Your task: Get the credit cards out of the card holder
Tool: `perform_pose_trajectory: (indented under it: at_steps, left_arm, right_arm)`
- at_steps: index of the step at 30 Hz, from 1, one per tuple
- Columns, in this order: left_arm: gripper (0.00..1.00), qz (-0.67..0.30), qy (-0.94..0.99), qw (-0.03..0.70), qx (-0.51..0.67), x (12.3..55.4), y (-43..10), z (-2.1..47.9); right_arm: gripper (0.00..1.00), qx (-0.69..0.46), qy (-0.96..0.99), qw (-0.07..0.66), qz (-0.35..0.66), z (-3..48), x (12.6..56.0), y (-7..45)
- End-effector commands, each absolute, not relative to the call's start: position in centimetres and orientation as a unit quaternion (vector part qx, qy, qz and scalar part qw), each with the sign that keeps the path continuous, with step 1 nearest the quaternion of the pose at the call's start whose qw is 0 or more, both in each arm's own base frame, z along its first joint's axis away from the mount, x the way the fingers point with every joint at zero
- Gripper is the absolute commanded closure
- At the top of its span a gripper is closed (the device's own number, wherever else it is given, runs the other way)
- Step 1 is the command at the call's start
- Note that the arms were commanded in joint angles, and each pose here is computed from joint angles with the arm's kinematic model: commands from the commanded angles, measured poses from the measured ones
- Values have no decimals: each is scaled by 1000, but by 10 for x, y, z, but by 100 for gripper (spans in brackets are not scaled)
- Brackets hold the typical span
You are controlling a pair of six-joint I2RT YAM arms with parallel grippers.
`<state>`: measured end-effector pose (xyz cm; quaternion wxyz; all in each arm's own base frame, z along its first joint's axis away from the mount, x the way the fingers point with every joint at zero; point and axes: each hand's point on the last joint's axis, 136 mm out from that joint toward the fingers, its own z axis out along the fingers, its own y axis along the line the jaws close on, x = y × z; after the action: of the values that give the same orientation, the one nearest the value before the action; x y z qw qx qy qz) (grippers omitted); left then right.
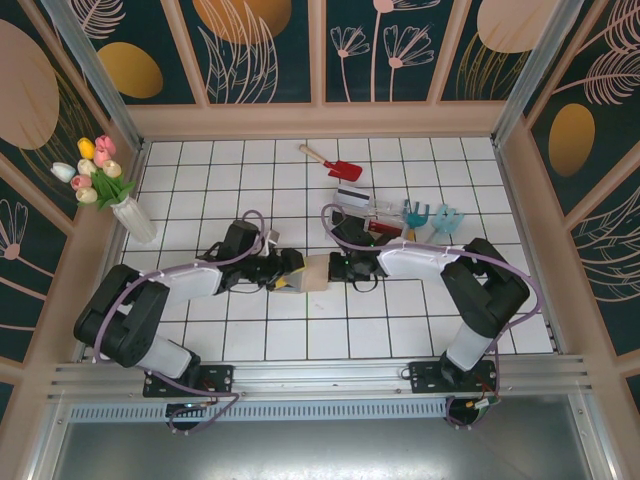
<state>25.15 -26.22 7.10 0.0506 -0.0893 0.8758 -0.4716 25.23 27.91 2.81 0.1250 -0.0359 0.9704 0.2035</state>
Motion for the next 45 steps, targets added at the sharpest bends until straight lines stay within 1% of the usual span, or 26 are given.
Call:
perform_pose_trajectory:
  at_steps: [1,6,10,13,15,18,20,22,28,32,37,39,40,42,45]
  left_arm:
    - [30,-510,855,74,-57,267,-287,96]
    - [30,-512,856,64,-41,274,-306,92]
    - [30,-503,862,51,-44,275,-313,79]
    - [32,-500,863,50,-52,277,-314,72]
    - [32,-488,870,43,-60,277,-313,61]
    - [35,-477,876,35,-66,276,-313,52]
    - [38,-471,879,33,-68,275,-312,48]
    - [43,-458,885,34,-74,275,-308,42]
    - [60,-412,905,40,-98,276,-294,29]
    - [71,-412,904,48,-99,278,-294,34]
    - [79,-404,908,55,-91,281,-294,40]
    - [84,-402,909,59,-90,283,-293,44]
    - [86,-396,911,61,-92,284,-292,44]
    - [86,-402,908,78,-85,287,-292,60]
    - [81,-422,900,86,-76,284,-293,80]
  right_arm:
    - [94,-23,957,141,254,48,255,284]
    - [90,3,951,149,271,57,259,276]
    - [78,16,948,165,271,65,259,268]
    - [72,29,945,182,270,73,261,260]
    - [65,35,944,192,266,76,262,256]
    - [62,43,940,195,276,79,262,256]
    - [62,40,936,193,292,82,262,261]
    - [65,36,931,191,309,86,262,268]
    - [83,37,925,176,334,83,268,285]
    - [89,28,924,158,346,76,270,302]
    - [93,12,925,148,348,71,274,320]
    - [94,10,928,139,346,65,277,325]
    - [94,10,929,135,344,61,277,326]
    - [96,13,933,124,337,54,277,327]
    - [96,16,937,116,328,47,277,327]
